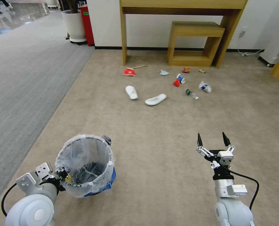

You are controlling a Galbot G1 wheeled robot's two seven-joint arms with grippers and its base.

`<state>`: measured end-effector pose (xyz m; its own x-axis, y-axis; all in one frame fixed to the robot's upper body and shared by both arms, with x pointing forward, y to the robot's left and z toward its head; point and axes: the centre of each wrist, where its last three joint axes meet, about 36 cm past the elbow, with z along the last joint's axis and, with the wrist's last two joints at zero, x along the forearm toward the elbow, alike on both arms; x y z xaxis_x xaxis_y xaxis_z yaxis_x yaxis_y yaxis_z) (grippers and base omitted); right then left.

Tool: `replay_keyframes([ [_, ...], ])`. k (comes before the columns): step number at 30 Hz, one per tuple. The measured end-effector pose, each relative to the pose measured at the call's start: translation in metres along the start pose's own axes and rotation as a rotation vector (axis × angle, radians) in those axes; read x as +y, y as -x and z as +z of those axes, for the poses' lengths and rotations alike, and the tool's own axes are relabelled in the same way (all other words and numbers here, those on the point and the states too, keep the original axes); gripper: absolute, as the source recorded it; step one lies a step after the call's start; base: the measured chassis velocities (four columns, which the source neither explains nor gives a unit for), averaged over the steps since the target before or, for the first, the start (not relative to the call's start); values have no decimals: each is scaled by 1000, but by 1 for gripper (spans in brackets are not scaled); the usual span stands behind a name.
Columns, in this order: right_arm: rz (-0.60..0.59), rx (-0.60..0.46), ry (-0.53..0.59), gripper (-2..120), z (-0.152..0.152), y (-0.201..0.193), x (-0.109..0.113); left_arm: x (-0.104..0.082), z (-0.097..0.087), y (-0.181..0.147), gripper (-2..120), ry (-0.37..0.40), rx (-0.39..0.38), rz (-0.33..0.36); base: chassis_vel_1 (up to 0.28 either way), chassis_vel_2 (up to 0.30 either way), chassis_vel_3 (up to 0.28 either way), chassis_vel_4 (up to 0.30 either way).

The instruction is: Pick up the trash bin and place the garbage on the floor into it.

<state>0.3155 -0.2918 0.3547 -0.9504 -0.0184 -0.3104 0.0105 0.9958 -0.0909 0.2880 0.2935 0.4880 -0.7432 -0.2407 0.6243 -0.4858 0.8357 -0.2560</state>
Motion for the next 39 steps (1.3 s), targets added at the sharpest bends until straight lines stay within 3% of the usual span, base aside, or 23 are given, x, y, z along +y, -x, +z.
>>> replay_keyframes([
  [25, -31, -8, -1, 100, -3, -1, -1, -2, 6, -6, 1, 8, -1, 6, -6, -19, 12, 11],
  [39, -31, -16, -4, 100, -3, 0, -2, -4, 9, -9, 1, 10, 0, 8, -162, 160, 152, -151],
])
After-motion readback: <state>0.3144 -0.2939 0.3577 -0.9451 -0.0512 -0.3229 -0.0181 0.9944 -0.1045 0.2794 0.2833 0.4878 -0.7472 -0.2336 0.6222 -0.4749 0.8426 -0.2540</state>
